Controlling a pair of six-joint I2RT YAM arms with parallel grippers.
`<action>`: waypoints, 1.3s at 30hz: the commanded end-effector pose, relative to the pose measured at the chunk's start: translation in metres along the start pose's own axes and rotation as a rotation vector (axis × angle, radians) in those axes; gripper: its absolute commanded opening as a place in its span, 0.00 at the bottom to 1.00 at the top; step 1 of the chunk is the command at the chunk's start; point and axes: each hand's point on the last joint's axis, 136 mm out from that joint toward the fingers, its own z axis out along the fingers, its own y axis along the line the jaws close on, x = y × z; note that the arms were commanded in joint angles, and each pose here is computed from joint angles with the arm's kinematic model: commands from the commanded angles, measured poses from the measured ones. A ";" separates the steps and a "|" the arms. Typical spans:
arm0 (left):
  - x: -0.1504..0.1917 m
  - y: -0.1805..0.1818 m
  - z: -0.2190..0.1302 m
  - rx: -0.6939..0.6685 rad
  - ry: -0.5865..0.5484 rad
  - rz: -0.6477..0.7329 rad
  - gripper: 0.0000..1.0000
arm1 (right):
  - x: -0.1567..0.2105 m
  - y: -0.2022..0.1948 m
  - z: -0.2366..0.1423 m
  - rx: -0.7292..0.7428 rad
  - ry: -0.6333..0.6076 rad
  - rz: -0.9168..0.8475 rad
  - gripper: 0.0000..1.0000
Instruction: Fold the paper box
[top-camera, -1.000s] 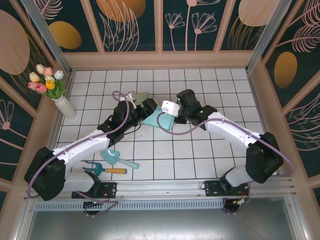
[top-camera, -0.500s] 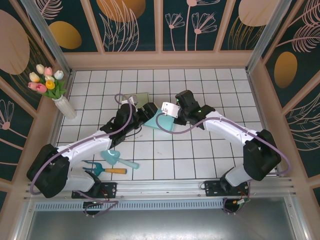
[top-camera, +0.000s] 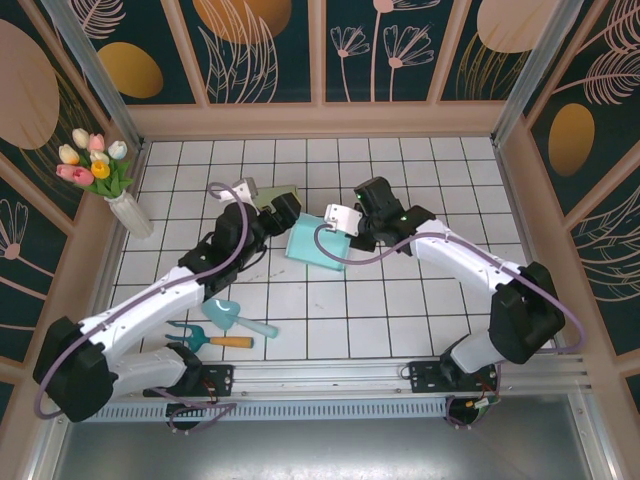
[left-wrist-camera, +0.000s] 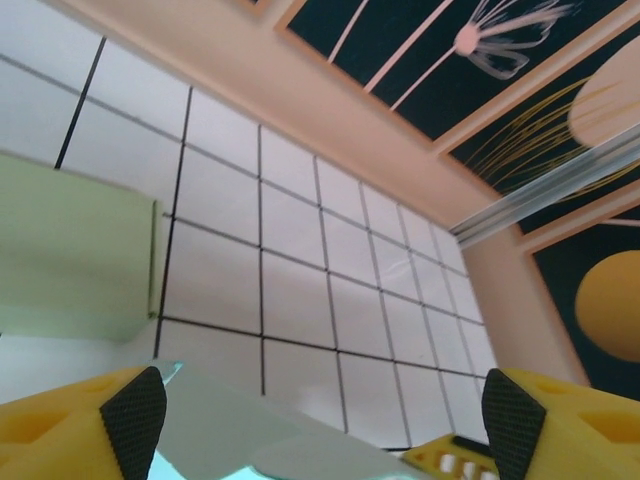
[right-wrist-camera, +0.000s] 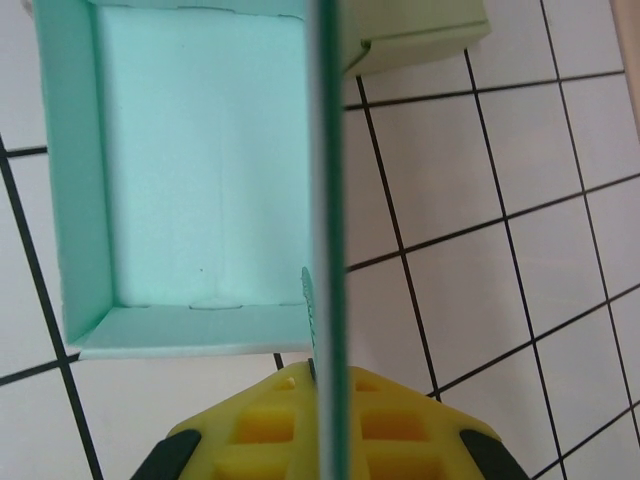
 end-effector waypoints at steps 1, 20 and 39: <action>0.003 0.000 0.007 -0.017 0.019 0.019 0.85 | -0.017 -0.005 -0.022 -0.005 -0.068 0.013 0.00; 0.051 -0.023 0.032 0.172 0.201 -0.209 0.78 | -0.022 -0.021 -0.019 0.052 -0.083 0.099 0.00; 0.077 0.022 0.037 0.090 0.189 -0.263 0.68 | 0.003 0.003 0.003 0.082 -0.048 0.015 0.00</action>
